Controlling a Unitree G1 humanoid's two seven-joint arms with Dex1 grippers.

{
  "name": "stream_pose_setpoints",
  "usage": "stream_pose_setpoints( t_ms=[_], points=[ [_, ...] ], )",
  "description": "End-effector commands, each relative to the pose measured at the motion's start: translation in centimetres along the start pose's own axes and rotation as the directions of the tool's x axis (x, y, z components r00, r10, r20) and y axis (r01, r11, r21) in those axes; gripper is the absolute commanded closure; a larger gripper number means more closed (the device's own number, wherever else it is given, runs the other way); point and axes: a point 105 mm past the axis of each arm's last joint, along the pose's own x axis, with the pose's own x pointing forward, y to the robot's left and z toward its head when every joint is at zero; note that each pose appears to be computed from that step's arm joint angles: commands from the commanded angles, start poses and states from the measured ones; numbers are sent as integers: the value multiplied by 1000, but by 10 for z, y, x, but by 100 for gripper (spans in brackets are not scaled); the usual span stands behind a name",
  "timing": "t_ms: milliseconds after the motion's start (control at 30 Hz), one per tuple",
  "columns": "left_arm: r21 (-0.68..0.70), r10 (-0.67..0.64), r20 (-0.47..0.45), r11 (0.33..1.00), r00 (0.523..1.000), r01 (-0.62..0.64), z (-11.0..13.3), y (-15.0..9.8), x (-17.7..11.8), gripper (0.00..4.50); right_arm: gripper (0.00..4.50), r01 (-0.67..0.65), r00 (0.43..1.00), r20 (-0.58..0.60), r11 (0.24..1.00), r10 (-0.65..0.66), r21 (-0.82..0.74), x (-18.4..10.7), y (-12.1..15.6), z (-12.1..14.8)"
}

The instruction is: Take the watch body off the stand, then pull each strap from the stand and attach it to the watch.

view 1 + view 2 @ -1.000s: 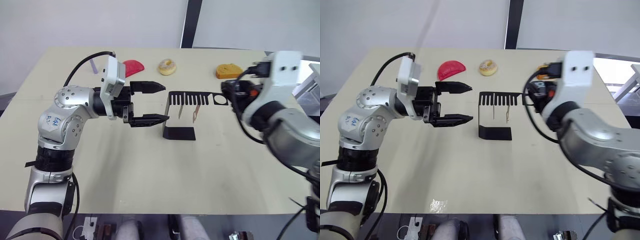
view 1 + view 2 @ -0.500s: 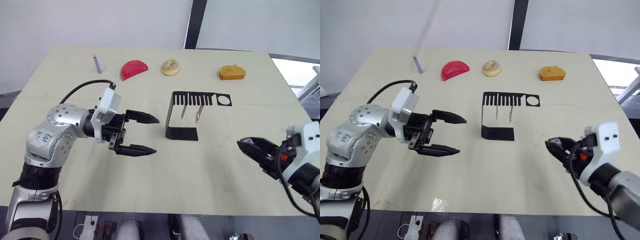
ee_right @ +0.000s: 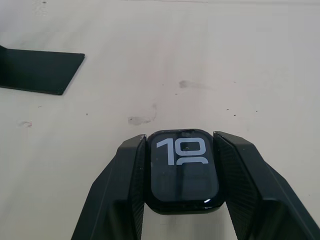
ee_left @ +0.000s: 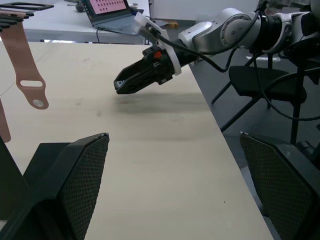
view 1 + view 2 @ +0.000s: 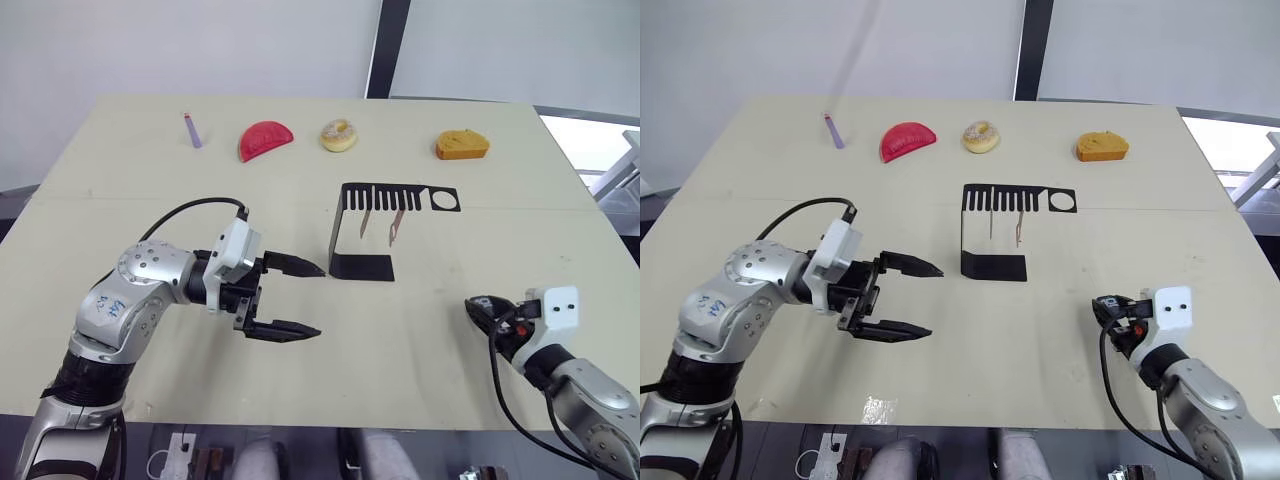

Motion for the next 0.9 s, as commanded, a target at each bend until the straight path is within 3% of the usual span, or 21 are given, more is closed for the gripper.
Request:
stream_pose_setpoints(
  t_ms=[33,567,767,900],
  points=[
    [48,-3,-3,999,1000,3,6,-1,0,0,290,-20,1000,20,999,21,-33,3,0,3],
    [64,25,4,998,1000,-25,9,6,-1,0,290,-37,999,-18,998,36,-51,10,-4,-5],
    [48,67,-8,997,998,-67,4,10,-7,0,4,-61,998,-36,994,58,-89,-1,-13,2],
    [-71,195,-8,978,981,-195,-6,19,-31,0,1,-87,996,-37,987,83,-131,-27,-23,20]
  ],
)
